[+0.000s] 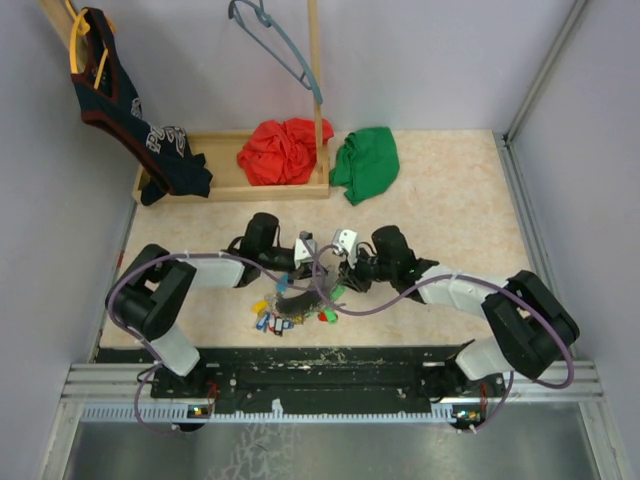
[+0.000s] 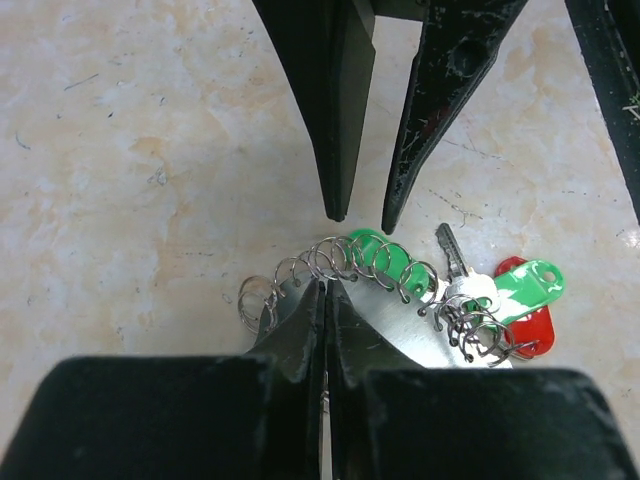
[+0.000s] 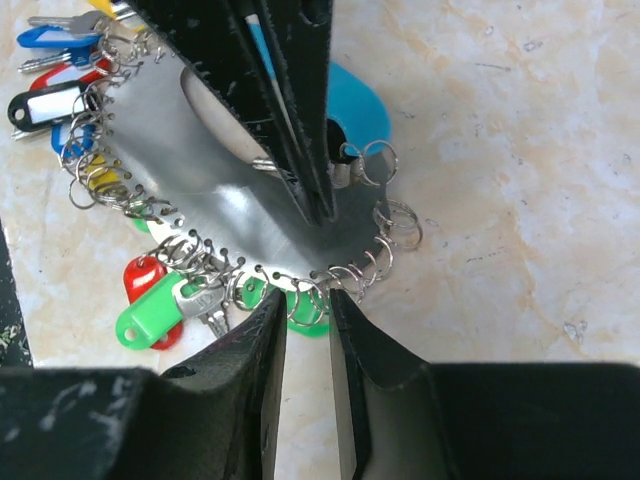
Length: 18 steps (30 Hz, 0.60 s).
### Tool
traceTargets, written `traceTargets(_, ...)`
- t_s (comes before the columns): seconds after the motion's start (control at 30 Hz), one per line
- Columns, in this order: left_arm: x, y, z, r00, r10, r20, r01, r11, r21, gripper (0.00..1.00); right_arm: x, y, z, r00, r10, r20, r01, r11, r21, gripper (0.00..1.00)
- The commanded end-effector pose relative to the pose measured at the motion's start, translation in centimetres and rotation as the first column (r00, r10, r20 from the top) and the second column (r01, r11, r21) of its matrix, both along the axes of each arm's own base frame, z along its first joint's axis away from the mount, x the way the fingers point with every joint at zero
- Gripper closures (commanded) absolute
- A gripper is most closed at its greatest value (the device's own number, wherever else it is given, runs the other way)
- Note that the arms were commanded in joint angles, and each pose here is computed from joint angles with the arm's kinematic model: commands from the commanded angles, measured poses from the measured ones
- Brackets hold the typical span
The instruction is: Put the keys on the keyring
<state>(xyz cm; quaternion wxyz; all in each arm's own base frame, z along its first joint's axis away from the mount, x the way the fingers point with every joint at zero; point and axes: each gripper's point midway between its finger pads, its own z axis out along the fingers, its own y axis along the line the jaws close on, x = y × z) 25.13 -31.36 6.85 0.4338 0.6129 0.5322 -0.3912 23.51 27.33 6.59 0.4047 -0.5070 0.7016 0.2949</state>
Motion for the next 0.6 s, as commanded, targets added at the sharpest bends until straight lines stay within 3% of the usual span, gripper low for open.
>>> traceTargets(0.0, 0.0, 0.6, 1.0, 0.995, 0.088, -0.050, -0.088, 0.996, 0.008, 0.94, 1.5, 0.4, 2.5, 0.997, -0.069, -0.022, 0.069, 0.998, -0.009, 0.74)
traceTargets(0.1, 0.1, 1.4, 1.2, 0.977, 0.188, -0.102, -0.187, 0.982, 0.020, 0.79, 1.6, 0.1, 2.2, 0.992, -0.106, -0.068, 0.104, 0.994, -0.044, 0.68)
traceTargets(0.33, -0.5, 2.9, 1.9, 0.894, 0.366, -0.259, -0.369, 0.929, 0.036, 0.60, 1.6, 0.1, 0.4, 0.971, -0.127, -0.204, 0.093, 0.981, -0.169, 0.67)
traceTargets(0.57, -2.2, 3.2, 1.3, 0.845, 0.380, -0.376, -0.390, 0.919, 0.053, 0.56, 2.2, 0.5, -1.0, 0.952, -0.116, -0.283, 0.053, 0.974, -0.222, 0.67)
